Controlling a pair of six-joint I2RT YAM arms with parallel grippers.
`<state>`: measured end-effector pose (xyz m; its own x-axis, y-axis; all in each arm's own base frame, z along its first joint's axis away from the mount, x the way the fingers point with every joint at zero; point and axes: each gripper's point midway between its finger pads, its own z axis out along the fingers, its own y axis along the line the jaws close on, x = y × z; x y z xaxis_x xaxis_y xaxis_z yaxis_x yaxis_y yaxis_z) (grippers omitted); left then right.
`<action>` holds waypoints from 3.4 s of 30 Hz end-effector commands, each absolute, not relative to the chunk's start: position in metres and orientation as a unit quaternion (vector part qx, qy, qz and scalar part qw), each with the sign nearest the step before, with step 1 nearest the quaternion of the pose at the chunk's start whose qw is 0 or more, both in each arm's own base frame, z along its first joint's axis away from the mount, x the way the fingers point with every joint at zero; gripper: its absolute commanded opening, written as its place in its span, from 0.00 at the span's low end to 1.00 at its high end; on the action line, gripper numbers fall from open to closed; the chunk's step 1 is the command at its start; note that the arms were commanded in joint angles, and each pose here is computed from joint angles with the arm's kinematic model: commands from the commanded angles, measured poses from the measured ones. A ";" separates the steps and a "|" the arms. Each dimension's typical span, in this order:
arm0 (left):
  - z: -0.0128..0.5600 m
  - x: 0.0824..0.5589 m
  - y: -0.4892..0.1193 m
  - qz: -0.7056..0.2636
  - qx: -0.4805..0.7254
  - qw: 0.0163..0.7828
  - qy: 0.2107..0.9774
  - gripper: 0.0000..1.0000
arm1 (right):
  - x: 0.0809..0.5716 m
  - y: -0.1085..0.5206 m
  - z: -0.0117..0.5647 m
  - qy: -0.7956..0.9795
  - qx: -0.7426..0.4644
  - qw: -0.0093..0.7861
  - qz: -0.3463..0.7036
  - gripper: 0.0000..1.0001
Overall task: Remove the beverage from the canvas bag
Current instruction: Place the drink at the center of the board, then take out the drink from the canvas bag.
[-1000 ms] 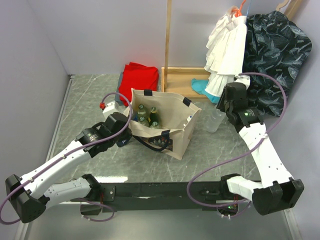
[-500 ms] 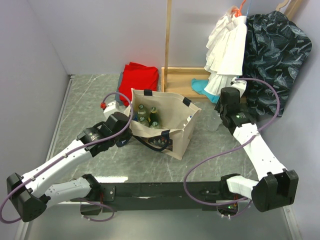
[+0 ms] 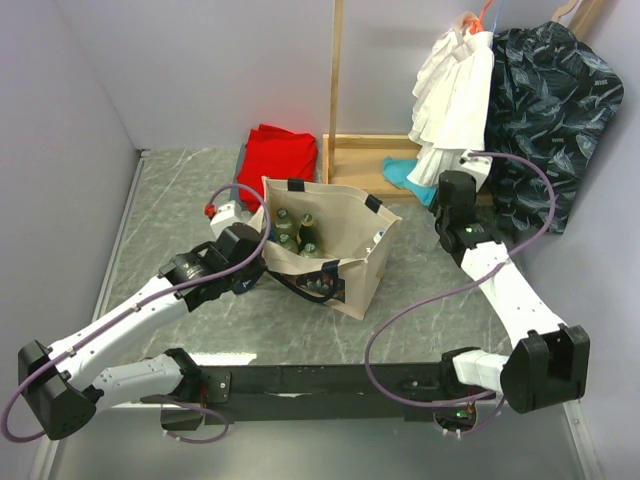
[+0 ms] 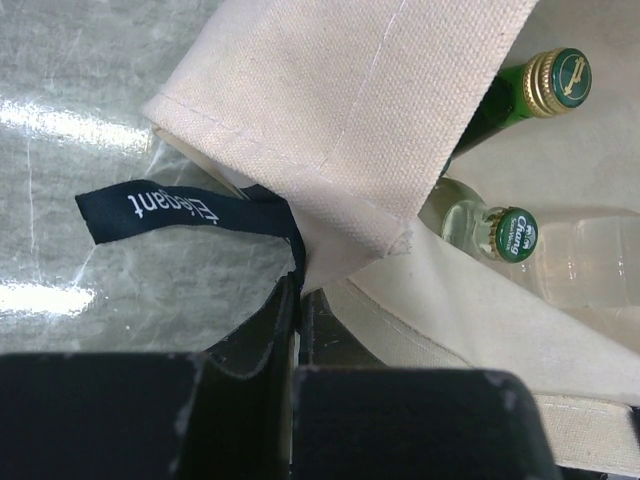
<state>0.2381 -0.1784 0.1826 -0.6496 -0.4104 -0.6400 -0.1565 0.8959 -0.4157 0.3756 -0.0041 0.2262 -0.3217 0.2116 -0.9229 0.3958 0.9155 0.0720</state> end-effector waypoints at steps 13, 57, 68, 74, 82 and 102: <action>0.180 0.235 -0.183 -0.153 -0.134 0.374 0.905 0.04 | 0.415 -0.004 0.274 0.761 0.203 0.610 -0.079 0.00; 0.186 0.234 -0.180 -0.161 -0.137 0.384 0.899 0.08 | 0.389 -0.004 0.295 0.764 0.208 0.607 -0.061 0.64; 0.189 0.235 -0.180 -0.170 -0.143 0.389 0.894 0.01 | 0.352 0.001 0.323 0.758 0.197 0.622 -0.019 0.73; 0.193 0.234 -0.179 -0.178 -0.146 0.396 0.889 0.01 | 0.333 0.013 0.333 0.755 0.175 0.631 0.025 0.73; 0.192 0.233 -0.180 -0.183 -0.145 0.394 0.889 0.01 | 0.319 0.044 0.363 0.751 0.105 0.644 0.099 0.74; 0.170 0.218 -0.164 -0.168 -0.177 0.374 0.895 0.01 | 0.290 0.138 0.379 0.757 -0.094 0.586 0.272 0.78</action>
